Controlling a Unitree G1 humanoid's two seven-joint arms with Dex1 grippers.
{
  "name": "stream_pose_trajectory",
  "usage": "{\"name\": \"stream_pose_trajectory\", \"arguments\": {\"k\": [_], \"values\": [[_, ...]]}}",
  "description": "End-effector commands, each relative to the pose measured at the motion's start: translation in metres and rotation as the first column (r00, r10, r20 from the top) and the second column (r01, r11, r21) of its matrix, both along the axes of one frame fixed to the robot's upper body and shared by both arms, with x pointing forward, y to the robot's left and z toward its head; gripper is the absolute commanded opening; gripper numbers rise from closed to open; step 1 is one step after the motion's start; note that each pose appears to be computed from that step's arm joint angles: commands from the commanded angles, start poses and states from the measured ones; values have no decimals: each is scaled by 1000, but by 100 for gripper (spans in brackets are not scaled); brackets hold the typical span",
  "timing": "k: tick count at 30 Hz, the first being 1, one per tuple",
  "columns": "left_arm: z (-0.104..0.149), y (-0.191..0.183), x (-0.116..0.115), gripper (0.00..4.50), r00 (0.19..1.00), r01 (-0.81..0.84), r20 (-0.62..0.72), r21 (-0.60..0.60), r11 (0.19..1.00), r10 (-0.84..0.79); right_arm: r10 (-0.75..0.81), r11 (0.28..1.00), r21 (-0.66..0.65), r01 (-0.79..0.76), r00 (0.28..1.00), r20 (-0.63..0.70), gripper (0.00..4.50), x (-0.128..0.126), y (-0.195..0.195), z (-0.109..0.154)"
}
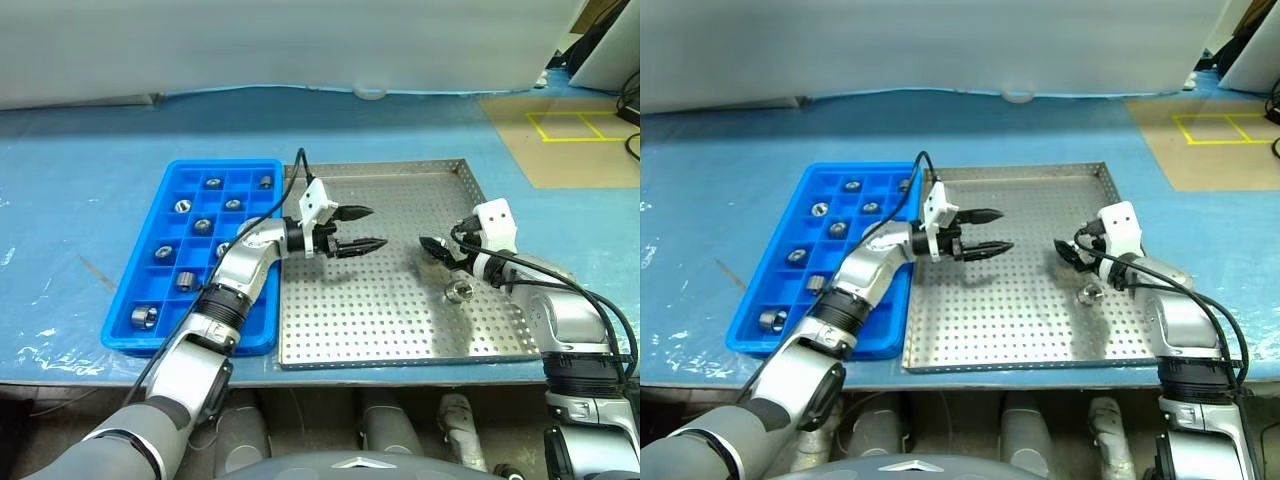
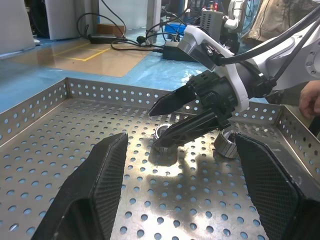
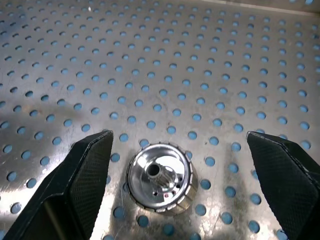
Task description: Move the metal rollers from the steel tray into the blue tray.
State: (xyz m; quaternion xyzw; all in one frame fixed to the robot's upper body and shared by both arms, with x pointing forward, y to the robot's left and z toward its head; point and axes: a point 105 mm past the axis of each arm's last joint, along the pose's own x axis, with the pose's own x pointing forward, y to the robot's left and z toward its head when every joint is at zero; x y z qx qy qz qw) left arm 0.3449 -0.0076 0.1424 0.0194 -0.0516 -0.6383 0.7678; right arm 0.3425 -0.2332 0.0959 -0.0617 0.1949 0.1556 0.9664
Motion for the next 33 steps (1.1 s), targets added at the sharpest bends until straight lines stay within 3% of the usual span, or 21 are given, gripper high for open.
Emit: {"name": "stream_pose_trajectory", "arguments": {"k": [1,3,8,14,20,26,33], "values": [[10,6,0,362,999,-16,46,-27,999,18,7,1000,0,-7,1000,-25,410,3,2,-1],[11,8,0,362,998,-28,50,-31,999,29,33,999,2,-32,999,-32,360,2,6,-2],[11,16,0,362,997,-52,53,-37,998,54,96,995,14,-96,995,-20,183,6,16,6],[18,34,0,362,991,-118,47,-75,990,122,273,959,33,-283,946,172,176,14,51,49],[22,68,-6,362,969,-238,39,-106,966,243,515,828,78,-556,807,288,176,6,102,75],[22,110,-18,362,908,-412,38,-107,905,418,753,592,69,-803,582,306,176,-9,155,84],[16,143,-47,362,821,-567,25,-87,819,571,910,306,27,-952,301,284,176,-25,218,85]]}}
